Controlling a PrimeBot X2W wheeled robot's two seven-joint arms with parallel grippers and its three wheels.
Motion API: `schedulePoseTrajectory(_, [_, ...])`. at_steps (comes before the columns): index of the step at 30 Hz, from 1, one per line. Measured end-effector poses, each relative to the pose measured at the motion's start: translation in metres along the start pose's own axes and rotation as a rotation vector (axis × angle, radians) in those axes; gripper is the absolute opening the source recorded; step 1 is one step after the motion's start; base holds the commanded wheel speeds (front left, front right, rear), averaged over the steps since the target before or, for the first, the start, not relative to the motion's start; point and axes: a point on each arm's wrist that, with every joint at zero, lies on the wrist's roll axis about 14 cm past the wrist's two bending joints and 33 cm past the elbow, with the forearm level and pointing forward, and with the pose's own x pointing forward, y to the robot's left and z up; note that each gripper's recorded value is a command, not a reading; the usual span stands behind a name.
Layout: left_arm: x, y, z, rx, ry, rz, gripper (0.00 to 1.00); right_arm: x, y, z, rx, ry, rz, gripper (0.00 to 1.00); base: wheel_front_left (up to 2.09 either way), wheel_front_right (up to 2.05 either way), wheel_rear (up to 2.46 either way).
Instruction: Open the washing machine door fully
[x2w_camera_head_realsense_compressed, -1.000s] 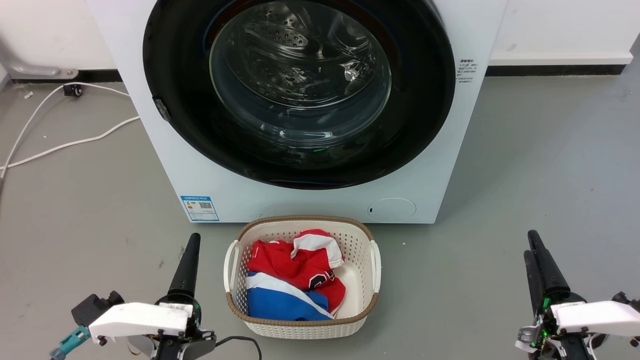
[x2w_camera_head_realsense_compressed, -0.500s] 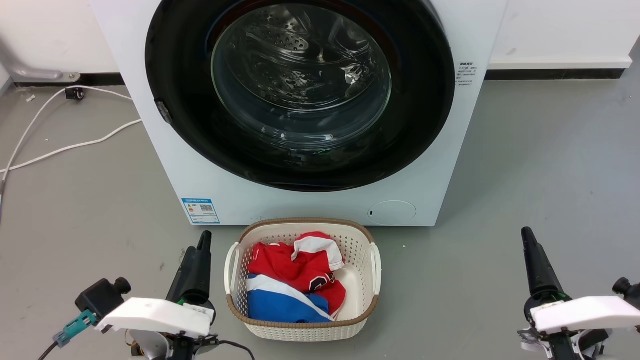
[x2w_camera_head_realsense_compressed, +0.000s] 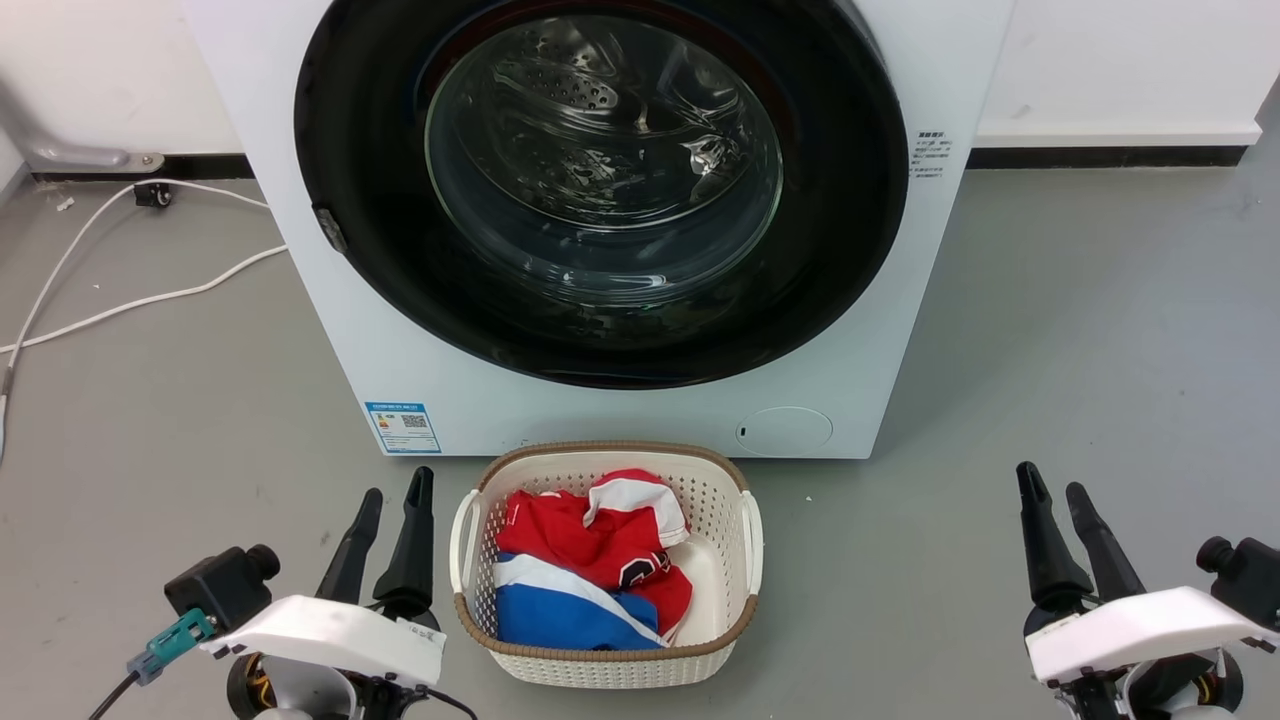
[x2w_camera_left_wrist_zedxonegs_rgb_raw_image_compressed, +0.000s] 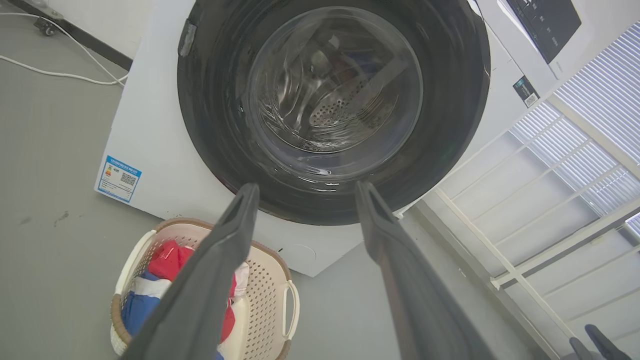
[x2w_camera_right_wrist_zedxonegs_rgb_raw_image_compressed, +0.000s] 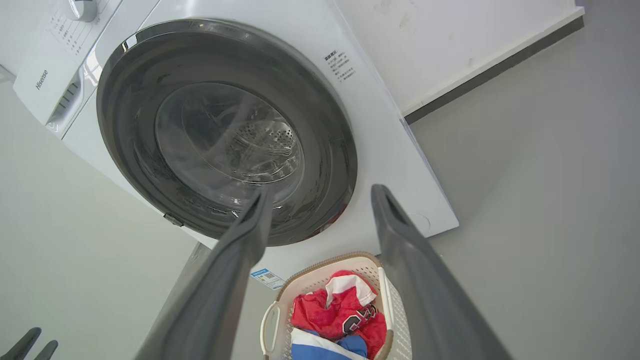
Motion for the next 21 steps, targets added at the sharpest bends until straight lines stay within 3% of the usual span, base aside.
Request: schedulePoseTrajectory(21, [0.002,-0.014,0.003,0.336,-0.006,-0.088,1.00,-0.001,0.013,-0.001,-0.257,0.011,0.047,1.00,0.00,0.00,0.00])
